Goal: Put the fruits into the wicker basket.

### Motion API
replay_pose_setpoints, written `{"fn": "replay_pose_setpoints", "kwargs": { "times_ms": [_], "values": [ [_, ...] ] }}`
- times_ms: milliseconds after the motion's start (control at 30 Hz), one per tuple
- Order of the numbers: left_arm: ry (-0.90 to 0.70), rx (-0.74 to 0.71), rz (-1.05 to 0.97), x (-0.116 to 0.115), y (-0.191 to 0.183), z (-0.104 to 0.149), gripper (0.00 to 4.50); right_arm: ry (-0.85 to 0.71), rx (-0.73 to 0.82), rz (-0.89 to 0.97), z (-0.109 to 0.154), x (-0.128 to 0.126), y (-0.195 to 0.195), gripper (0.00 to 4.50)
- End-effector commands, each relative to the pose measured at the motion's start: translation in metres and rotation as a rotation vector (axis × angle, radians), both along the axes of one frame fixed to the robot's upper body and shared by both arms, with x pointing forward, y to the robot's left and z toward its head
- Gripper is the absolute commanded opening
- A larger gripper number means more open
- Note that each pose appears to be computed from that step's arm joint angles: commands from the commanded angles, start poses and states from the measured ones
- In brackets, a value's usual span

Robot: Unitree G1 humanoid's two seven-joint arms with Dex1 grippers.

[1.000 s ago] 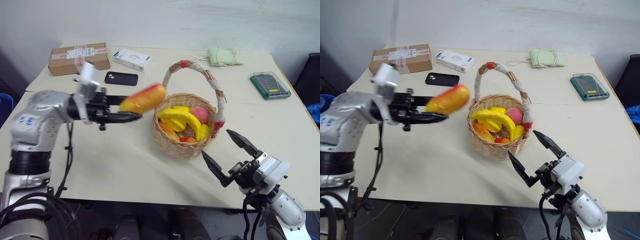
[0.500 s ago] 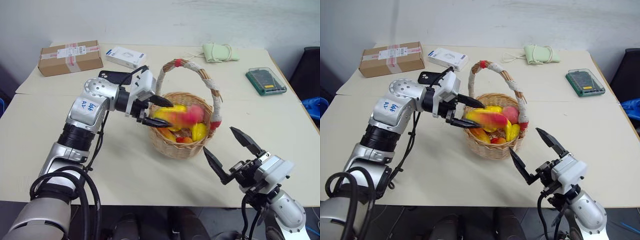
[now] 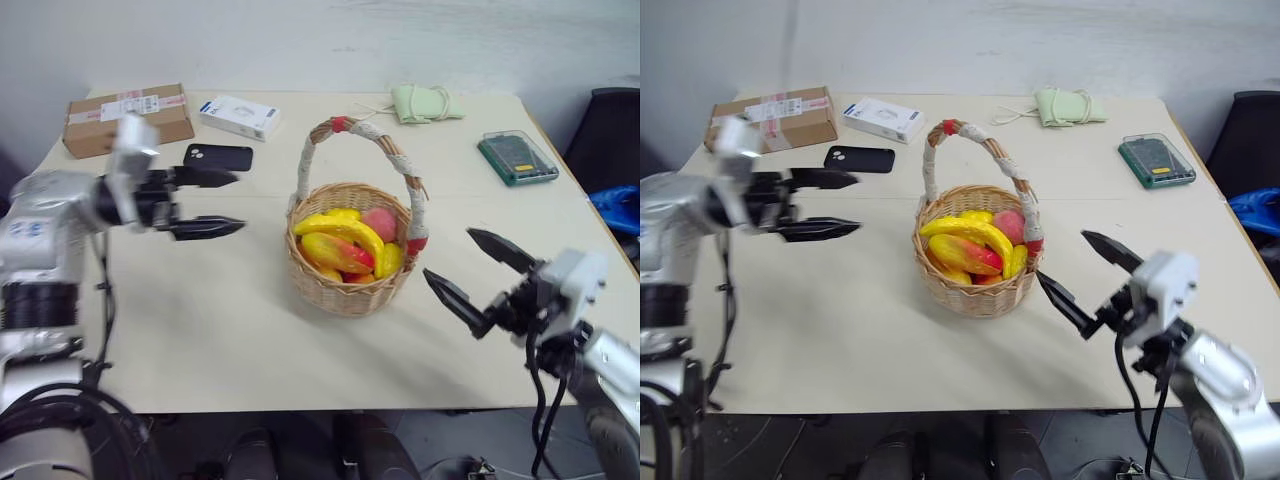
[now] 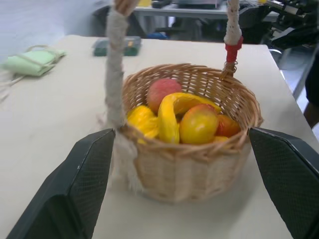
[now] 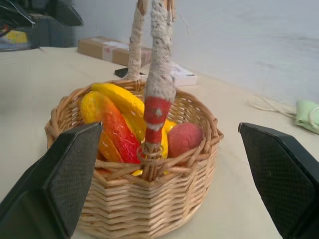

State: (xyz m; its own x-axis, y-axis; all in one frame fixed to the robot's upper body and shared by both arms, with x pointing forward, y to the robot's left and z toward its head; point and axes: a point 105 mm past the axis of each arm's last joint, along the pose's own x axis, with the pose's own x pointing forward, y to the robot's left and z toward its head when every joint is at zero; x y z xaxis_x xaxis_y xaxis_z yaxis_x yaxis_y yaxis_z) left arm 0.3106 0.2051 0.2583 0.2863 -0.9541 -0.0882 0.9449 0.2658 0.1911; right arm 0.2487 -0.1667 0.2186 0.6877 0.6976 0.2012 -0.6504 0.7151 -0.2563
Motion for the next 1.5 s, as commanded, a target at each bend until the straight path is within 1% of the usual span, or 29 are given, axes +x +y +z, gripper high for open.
{"fn": "replay_pose_setpoints", "kwargs": {
  "times_ms": [33,133,200,300,367,433,533,567,600,667,733,833,933,1067,1167,1267,1333,1433,1500],
  "values": [
    [-0.002,-0.058,-0.140,-0.035,-0.004,-0.006,4.46,0.111,-0.011,0.126,-0.005,0.011,0.013,4.50],
    [0.031,-0.021,-0.172,-0.049,-0.010,-0.024,4.46,0.123,-0.009,0.169,-0.001,0.025,0.021,4.50],
    [0.030,-0.034,-0.173,-0.054,-0.016,-0.027,4.46,0.159,-0.037,0.214,-0.005,0.030,0.029,4.50],
    [0.017,-0.060,-0.146,-0.058,-0.020,-0.028,4.50,0.160,-0.082,0.189,-0.011,0.040,0.030,3.93],
    [0.022,-0.061,-0.134,-0.060,-0.022,-0.030,4.50,0.135,-0.066,0.208,-0.007,0.040,0.031,3.25],
    [0.042,-0.075,-0.130,-0.063,-0.025,-0.032,4.50,0.135,-0.056,0.243,-0.005,0.038,0.034,2.48],
    [0.068,-0.094,-0.122,-0.065,-0.028,-0.037,4.50,0.116,-0.087,0.268,-0.007,0.034,0.036,1.44],
    [0.066,-0.095,-0.122,-0.065,-0.030,-0.038,4.50,0.097,-0.101,0.264,-0.008,0.034,0.035,1.12],
    [0.066,-0.110,-0.124,-0.065,-0.032,-0.037,4.50,0.080,-0.108,0.250,-0.009,0.033,0.034,0.71],
    [0.068,-0.142,-0.135,-0.065,-0.037,-0.033,4.50,0.055,-0.118,0.220,-0.011,0.032,0.030,0.16],
    [0.056,-0.130,-0.176,-0.065,-0.047,-0.032,4.50,0.031,-0.100,0.191,-0.006,0.030,0.025,0.17],
    [0.054,-0.190,-0.218,-0.057,-0.063,-0.028,4.50,-0.036,-0.033,0.107,0.014,0.026,0.008,0.17],
    [0.072,-0.206,-0.253,-0.055,-0.071,-0.031,4.50,-0.083,0.000,0.017,0.028,0.021,-0.012,0.17],
    [0.163,-0.217,-0.295,-0.050,-0.077,-0.036,4.50,-0.170,-0.019,-0.207,0.045,0.015,-0.060,0.17],
    [0.146,-0.233,-0.301,-0.041,-0.082,-0.033,4.50,-0.191,0.005,-0.372,0.049,0.007,-0.101,0.17],
    [0.130,-0.235,-0.314,-0.035,-0.087,-0.033,4.50,-0.181,-0.007,-0.469,0.044,0.003,-0.128,0.17],
    [0.142,-0.257,-0.327,-0.031,-0.091,-0.033,4.50,-0.160,-0.050,-0.543,0.032,0.008,-0.153,0.17],
    [0.171,-0.255,-0.359,-0.032,-0.092,-0.037,4.50,-0.137,0.012,-0.638,0.021,0.014,-0.181,0.17],
    [0.168,-0.264,-0.328,-0.023,-0.089,-0.036,4.50,-0.093,0.035,-0.664,0.008,0.016,-0.194,0.17]
  ]
}}
